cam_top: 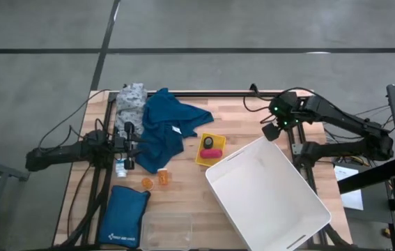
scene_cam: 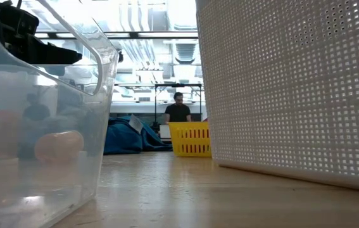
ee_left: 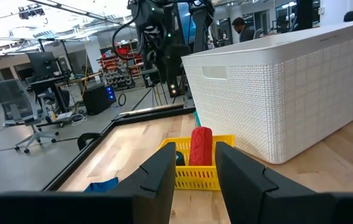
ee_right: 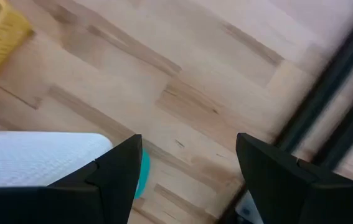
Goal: Pick & place medical supplies in basket/bin
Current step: Put the light blue bandage into the yellow bin
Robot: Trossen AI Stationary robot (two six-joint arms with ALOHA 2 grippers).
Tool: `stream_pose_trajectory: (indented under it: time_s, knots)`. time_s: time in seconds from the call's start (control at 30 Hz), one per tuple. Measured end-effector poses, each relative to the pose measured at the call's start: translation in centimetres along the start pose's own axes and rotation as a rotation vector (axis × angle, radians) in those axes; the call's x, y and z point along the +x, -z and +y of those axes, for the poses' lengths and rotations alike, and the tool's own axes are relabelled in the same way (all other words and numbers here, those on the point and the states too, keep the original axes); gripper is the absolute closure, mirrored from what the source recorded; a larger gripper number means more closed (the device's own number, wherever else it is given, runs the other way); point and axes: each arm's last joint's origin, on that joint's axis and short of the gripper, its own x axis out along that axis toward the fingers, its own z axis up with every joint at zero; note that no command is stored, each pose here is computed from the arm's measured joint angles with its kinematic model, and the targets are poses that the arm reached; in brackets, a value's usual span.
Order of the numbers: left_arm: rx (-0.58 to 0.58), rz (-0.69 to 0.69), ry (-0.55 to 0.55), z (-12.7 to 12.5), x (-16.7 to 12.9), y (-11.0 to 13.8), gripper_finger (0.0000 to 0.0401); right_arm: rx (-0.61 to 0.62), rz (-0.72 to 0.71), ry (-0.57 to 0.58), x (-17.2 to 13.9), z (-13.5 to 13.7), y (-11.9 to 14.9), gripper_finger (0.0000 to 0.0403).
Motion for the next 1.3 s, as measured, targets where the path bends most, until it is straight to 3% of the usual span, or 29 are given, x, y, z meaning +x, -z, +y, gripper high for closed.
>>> stream_pose_trajectory:
  time_s: [0.27,0.53,0.77,1.3]
  knots:
    - [0.000,0.000,0.000,0.0,0.0,0.0,0.0283,0.053,0.008,-0.025,1.3,-0.7,-0.2,0.0147]
    - [0.000,0.000,0.000,0.0,0.0,0.0,0.0283,0.088,-0.190,-0.107,-2.5,-0.9,-1.4,0.0147]
    - [0.000,0.000,0.000,0.0,0.0,0.0,0.0283,0.198,-0.218,-0.098,-3.1,-1.7,-2.1,0.0147]
    - [0.000,0.000,0.000,0.0,0.0,0.0,0.0283,0.451,0.143,-0.142,3.7,-3.3,-2.0,0.0147]
